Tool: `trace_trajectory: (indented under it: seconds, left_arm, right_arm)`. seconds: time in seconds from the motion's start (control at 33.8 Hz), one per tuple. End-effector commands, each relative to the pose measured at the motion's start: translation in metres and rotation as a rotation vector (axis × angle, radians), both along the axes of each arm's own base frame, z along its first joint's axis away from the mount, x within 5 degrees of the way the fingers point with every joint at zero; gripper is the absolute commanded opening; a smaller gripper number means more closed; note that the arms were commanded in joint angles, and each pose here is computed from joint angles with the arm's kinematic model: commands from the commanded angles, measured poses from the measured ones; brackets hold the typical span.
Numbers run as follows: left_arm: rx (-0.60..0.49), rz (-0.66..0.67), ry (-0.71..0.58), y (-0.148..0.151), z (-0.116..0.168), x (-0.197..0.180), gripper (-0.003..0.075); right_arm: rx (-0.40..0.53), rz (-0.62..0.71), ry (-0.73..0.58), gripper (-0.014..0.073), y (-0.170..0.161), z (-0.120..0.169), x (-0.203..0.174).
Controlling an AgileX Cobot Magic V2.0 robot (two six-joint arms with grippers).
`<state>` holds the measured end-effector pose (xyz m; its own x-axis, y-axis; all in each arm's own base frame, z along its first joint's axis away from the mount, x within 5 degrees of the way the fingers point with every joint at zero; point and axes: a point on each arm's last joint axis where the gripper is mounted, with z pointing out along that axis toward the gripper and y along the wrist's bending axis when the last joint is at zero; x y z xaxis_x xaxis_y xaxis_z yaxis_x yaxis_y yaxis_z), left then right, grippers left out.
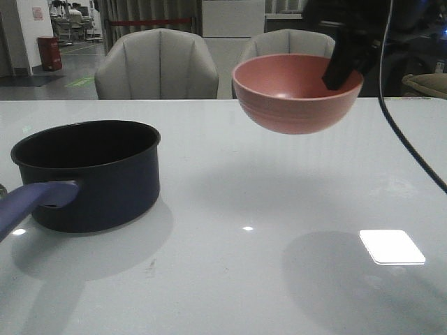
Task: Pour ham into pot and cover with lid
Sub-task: 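Carry the pink bowl back and set it on the table with the right gripper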
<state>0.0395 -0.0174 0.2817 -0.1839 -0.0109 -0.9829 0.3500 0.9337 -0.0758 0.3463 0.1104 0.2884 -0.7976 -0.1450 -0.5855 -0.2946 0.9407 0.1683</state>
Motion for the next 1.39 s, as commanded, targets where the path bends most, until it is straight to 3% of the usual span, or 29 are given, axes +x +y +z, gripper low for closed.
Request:
trace_trajectory:
  seconds: [0.0,0.24,0.41,0.5,0.68,0.77,0.95,1.15,1.36]
  left_arm:
    - [-0.041,-0.006,-0.075,0.0,0.014,0.0,0.0583]
    - [-0.041,-0.006,-0.075,0.0,0.014,0.0,0.0583]
    - [-0.041,-0.006,-0.075,0.0,0.014,0.0,0.0583]
    - [-0.041,-0.006,-0.075,0.0,0.014,0.0,0.0583]
    - [-0.041,-0.006,-0.075,0.0,0.014,0.0,0.0583]
    - [-0.041,-0.006,-0.075,0.0,0.014,0.0,0.0583]
    - [-0.041,-0.006,-0.075,0.0,0.014,0.0,0.0583]
    - [-0.041,-0.006,-0.075,0.0,0.014,0.0,0.0583]
    - [-0.042,-0.006,-0.077,0.0,0.014,0.0,0.0583]
  right_arm:
    - [0.008,-0.028,-0.035,0.0129,-0.009,0.008,0.007]
    - [-0.027,-0.028,0.105,0.0129,-0.007,-0.039,0.024]
    - [-0.036,-0.034,0.134,0.0141,-0.005,-0.057,0.031]
    - [-0.037,-0.034,0.14,0.022,-0.005,-0.059,0.031]
    - [-0.072,-0.02,0.133,0.0496,-0.007,-0.059,0.031]
    - [-0.091,-0.009,0.126,0.0563,-0.009,-0.052,0.028]
    - [-0.085,0.007,0.001,0.0566,-0.014,-0.004,0.009]
    - [-0.027,-0.016,-0.297,0.0566,-0.029,0.068,-0.047]
    - [0.035,-0.062,-0.569,0.0566,-0.05,0.093,-0.122]
